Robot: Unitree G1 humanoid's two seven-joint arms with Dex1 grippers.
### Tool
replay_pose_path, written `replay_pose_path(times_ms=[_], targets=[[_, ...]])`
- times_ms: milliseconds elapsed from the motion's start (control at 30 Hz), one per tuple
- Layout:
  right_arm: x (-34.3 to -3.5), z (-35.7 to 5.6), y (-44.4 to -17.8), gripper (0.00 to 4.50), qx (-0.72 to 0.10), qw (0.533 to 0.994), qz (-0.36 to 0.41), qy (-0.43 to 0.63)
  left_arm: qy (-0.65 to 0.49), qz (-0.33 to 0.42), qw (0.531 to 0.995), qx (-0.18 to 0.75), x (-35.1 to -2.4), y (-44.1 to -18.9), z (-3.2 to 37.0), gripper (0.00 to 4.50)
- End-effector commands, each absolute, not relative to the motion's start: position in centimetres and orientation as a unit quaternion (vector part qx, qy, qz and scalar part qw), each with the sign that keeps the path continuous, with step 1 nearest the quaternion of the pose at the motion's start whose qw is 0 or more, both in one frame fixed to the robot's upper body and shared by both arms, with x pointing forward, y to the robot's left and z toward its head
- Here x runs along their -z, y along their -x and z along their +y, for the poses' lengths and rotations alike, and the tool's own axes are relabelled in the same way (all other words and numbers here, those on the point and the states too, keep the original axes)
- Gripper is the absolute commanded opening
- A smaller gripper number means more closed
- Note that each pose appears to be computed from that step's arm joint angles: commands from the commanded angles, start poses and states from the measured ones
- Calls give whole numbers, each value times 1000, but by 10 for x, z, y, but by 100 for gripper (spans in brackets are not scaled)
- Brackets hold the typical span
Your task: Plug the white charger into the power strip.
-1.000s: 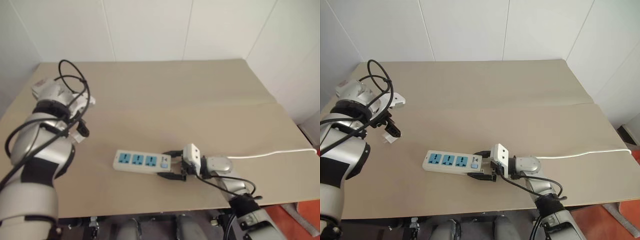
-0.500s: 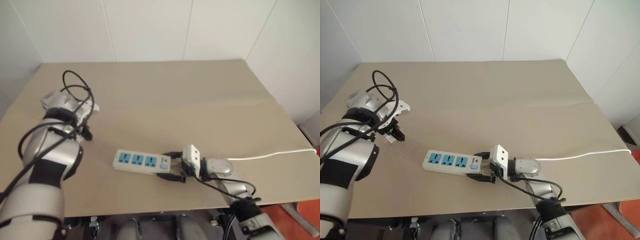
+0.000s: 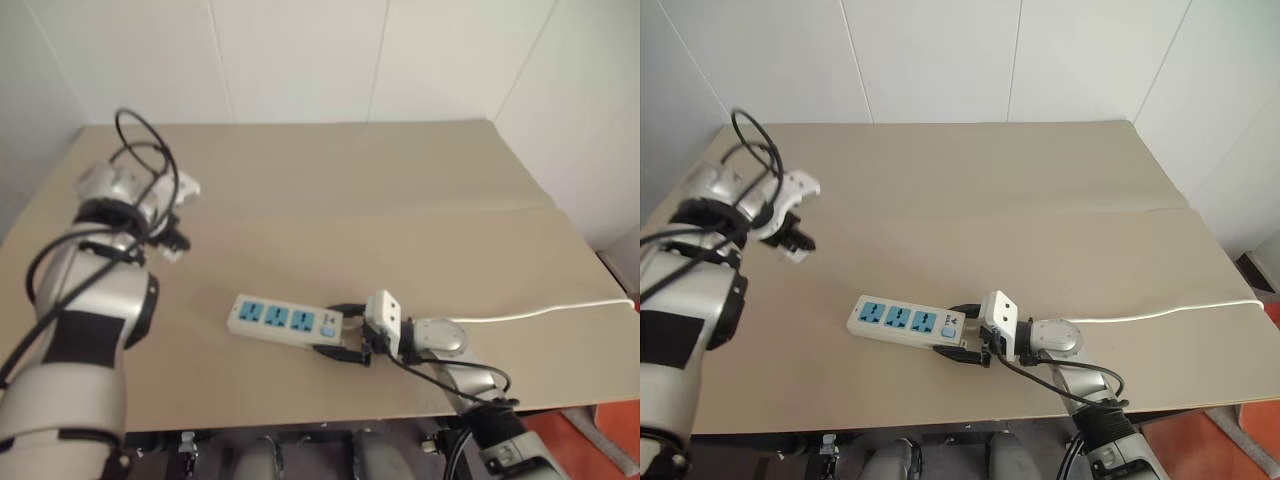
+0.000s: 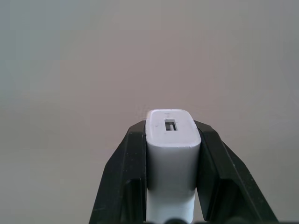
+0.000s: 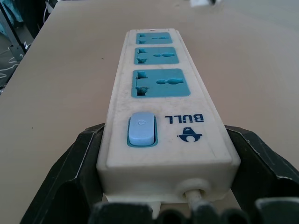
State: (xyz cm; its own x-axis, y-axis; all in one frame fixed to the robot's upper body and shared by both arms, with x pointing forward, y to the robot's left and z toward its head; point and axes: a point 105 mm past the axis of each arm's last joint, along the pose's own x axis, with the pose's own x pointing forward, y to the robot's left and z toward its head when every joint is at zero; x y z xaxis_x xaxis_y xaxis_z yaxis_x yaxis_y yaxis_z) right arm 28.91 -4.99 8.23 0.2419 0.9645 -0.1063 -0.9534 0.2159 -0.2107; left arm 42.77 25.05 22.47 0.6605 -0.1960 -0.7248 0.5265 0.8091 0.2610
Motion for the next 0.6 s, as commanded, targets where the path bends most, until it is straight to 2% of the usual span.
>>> replay_pose_path(times_ms=[33,100,200,333,467,600], targets=[[-81,-48,-289,341,-617,777,-24,120,-188,102,935,283,-300,-443,209,101],[-82,-46,-288,341,-623,773,-24,118,-148,0,927,344,-316,-433,190,101],[-83,-43,-287,341,-640,760,-23,112,-74,-105,894,430,-323,-404,165,101],[-83,-41,-287,341,-658,746,-15,102,-23,-146,849,507,-313,-369,144,101],[-77,-42,-286,341,-685,721,6,106,-64,-145,785,599,-279,-325,116,101],[-69,-43,-285,341,-706,698,23,119,-96,-156,751,635,-248,-292,92,101]])
